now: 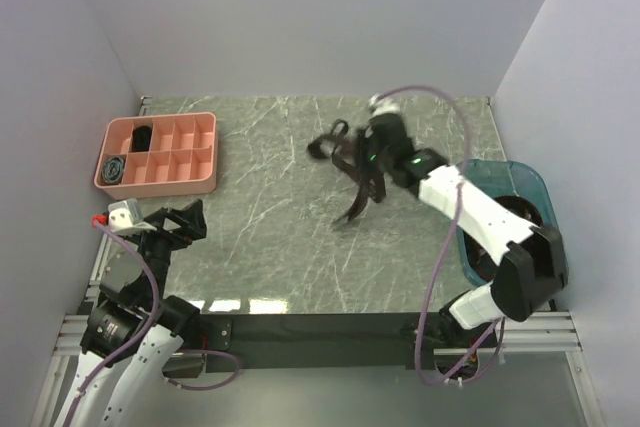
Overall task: Roll the ties
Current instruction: Move the tie to the center of the board, then flatten the tie
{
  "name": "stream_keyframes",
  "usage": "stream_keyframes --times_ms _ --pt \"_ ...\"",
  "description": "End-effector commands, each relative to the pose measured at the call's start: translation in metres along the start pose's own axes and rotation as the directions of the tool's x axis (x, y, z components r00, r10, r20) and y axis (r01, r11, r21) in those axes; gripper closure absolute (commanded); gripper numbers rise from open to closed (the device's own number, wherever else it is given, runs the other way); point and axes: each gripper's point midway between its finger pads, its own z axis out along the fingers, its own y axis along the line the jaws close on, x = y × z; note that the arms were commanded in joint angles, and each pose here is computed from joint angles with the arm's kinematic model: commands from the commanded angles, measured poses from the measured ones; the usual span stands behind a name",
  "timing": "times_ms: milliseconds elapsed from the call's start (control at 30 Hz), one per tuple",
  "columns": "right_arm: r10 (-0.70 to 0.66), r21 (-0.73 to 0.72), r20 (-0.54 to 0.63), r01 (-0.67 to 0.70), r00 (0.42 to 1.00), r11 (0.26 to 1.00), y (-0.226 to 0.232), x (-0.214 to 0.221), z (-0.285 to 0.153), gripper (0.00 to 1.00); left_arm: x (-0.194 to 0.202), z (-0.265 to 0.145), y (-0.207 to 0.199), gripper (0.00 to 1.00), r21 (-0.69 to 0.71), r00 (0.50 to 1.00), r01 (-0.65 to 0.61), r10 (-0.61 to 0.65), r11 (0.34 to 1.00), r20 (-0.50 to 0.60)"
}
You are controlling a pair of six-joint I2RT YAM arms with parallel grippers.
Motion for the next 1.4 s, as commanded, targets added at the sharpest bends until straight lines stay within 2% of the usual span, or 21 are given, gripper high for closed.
stream_keyframes --times_ms 0,100,200,333,467,533,833,1000,1100,1167,1267,1367 --pt "-0.153 -0.201 -0.166 0.119 0.974 0.972 0.06 0.072 -0.007 0.45 -0.011 0.002 -0.015 0.01 0.054 1.0 -0.001 0.001 0.999 0.011" --pt "-0.173 -0.241 -0.271 0.107 0.947 0.965 0.067 0.107 -0.015 0.33 -0.004 0.006 -0.02 0.01 0.074 1.0 -0.015 0.017 0.997 -0.022" --pt "-0.155 -0.156 -0.242 0.12 0.958 0.981 0.045 0.104 -0.019 0.25 0.001 0.009 -0.024 0.01 0.088 0.999 -0.023 0.028 0.996 -0.047" --pt "-0.052 -0.044 -0.211 0.044 0.976 0.998 0.001 0.092 -0.013 0.24 0.007 0.013 -0.027 0.01 0.1 0.997 -0.037 0.044 0.994 -0.071" --pt "0.065 0.021 -0.215 -0.062 0.974 0.998 -0.047 0.097 0.008 0.35 0.009 0.014 -0.028 0.01 0.101 0.996 -0.041 0.049 0.994 -0.079" --pt "0.088 0.047 -0.221 -0.08 0.971 0.996 -0.058 0.1 0.015 0.36 0.009 0.014 -0.028 0.01 0.103 0.996 -0.04 0.048 0.994 -0.078" --pt "0.207 0.106 -0.282 -0.184 0.937 0.977 -0.073 0.115 0.064 0.36 0.011 0.015 -0.028 0.01 0.105 0.995 -0.043 0.052 0.993 -0.085" --pt "0.228 0.131 -0.299 -0.197 0.927 0.972 -0.075 0.118 0.086 0.36 0.01 0.015 -0.028 0.01 0.103 0.995 -0.043 0.052 0.994 -0.083" --pt "0.226 0.138 -0.313 -0.191 0.922 0.972 -0.075 0.12 0.094 0.43 0.01 0.015 -0.029 0.01 0.109 0.995 -0.045 0.055 0.993 -0.085" --pt "0.225 0.139 -0.322 -0.189 0.919 0.972 -0.076 0.122 0.098 0.55 0.01 0.015 -0.029 0.0 0.109 0.995 -0.044 0.053 0.993 -0.085" --pt "0.213 0.11 -0.329 -0.187 0.92 0.976 -0.071 0.122 0.099 0.67 0.01 0.015 -0.029 0.0 0.11 0.995 -0.046 0.055 0.993 -0.082" --pt "0.194 0.072 -0.339 -0.18 0.921 0.981 -0.065 0.12 0.097 0.69 0.009 0.015 -0.028 0.01 0.108 0.995 -0.046 0.055 0.993 -0.078"
